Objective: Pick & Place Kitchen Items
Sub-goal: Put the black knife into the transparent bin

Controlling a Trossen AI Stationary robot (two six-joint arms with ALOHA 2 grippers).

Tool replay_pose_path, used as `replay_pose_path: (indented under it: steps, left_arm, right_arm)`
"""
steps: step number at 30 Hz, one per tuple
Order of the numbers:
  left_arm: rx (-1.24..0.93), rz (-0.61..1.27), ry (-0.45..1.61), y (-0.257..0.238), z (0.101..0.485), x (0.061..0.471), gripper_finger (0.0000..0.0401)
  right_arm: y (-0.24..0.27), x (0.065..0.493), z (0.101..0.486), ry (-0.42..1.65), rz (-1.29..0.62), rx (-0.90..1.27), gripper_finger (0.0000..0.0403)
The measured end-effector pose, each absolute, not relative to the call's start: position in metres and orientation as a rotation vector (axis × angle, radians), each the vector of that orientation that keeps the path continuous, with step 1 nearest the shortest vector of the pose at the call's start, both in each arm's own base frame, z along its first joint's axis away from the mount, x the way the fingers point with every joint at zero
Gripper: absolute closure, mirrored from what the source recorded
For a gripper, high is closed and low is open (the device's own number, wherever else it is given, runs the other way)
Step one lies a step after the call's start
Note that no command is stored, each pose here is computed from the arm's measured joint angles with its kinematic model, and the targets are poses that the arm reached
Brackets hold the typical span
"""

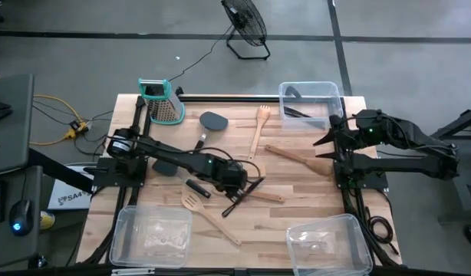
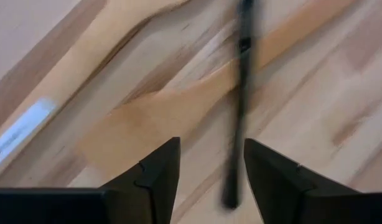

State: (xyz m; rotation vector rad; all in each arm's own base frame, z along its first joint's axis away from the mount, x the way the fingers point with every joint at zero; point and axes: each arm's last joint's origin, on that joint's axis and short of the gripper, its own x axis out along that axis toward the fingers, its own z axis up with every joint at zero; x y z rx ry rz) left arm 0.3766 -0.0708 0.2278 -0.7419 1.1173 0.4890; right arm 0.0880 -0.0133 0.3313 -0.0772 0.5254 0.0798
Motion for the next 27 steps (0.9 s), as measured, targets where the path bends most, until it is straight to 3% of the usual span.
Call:
replay_pose_path:
  steps: [16,27]
  left_arm:
    - [-0.811,0.563,1.114,-0.072,0.220,0.382,0.0228]
    - [-0.718,0.416,1.102,-0.091,0.204,0.395,0.0228]
  right_arm:
    - [-0.014,0.086,0.328,0.566,0.062,-0.072,0.0227]
    - [-0.013,0.086,0.328,0.568,0.062,-0.065,0.0227]
